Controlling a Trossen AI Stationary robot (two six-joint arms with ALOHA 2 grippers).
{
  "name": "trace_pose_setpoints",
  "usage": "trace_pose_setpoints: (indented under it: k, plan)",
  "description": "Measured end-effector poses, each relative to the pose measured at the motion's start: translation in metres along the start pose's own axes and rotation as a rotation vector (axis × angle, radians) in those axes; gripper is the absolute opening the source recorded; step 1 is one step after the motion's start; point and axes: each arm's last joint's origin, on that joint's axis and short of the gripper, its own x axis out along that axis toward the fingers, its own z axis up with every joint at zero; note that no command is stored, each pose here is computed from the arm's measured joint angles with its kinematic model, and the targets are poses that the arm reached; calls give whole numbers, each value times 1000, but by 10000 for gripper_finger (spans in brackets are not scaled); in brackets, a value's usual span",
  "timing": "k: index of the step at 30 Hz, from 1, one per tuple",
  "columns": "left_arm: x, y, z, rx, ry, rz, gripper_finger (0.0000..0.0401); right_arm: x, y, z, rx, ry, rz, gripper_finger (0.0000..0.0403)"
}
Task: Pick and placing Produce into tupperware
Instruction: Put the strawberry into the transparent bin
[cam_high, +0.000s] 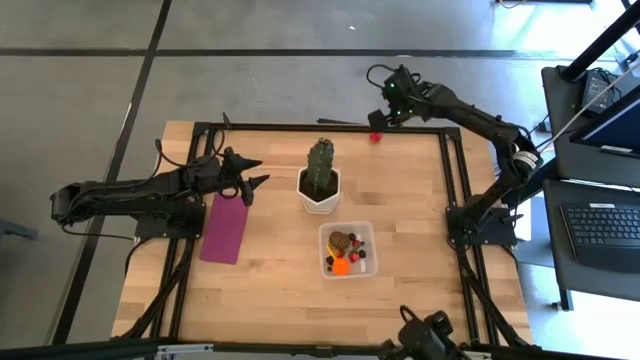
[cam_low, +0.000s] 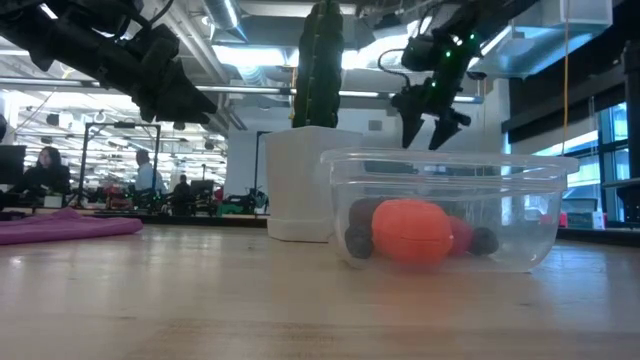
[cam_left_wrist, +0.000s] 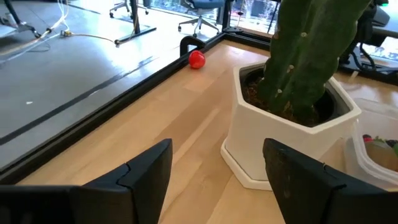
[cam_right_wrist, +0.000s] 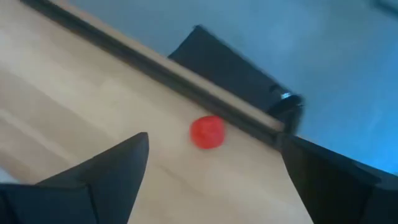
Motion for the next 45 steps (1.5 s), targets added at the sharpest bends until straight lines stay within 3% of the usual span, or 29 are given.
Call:
trace_pose_setpoints:
  k: [3,12,19,27,39,45]
  plan:
    - [0,0,0,12,0,2,244,18,-2,1,26,47,52,365]
    - [0,0,0,11,-1,2,244,81,0,-9,17,205,21,365]
    - [0,0,0,3,-1,2,244,109,4,7,-1,238,14,365]
    - [0,0,0,1,-1,2,244,120,5,7,-9,341,-20,365]
    - [0,0,0,0,-1,2,244,123,5,4,15,369,-33,365]
    - [0,0,0,0,-1,1,244,127,5,1,-39,396,-23,365]
